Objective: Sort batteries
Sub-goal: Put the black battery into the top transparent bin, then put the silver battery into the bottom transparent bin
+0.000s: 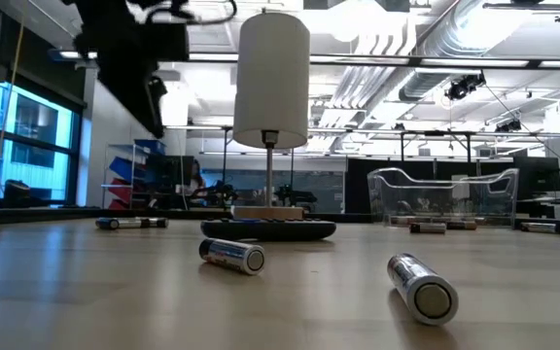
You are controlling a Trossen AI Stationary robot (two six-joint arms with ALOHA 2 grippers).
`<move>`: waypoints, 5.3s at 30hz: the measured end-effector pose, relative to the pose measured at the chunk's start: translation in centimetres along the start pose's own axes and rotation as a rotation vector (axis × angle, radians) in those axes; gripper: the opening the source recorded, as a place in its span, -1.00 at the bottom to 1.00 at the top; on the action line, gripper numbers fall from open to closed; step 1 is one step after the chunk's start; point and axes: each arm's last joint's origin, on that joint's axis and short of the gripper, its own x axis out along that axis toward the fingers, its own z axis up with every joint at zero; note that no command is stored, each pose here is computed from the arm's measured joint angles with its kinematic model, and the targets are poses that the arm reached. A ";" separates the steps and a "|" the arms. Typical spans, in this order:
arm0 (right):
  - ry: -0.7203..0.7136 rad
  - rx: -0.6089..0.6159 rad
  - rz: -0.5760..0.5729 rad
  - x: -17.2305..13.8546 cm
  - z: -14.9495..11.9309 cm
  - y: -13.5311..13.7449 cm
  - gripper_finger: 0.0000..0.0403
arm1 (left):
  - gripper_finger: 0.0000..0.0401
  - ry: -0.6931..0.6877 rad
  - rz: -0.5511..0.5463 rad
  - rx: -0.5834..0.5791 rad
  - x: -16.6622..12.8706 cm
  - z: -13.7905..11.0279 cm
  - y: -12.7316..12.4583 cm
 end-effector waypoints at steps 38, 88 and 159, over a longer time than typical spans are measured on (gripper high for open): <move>0.104 -0.007 -0.018 -0.1 -1.0 -0.2 -1.00 | -0.14 0.360 -0.125 0.671 9.3 -4.7 2.0; -0.168 0.038 0.027 -0.5 1.9 0.2 -1.00 | -0.86 -1.039 0.140 -0.002 10.3 24.6 6.6; 2.086 -0.219 -0.271 -2.7 -31.5 -11.6 0.04 | -1.00 -1.069 -0.115 -0.412 -13.4 2.1 3.1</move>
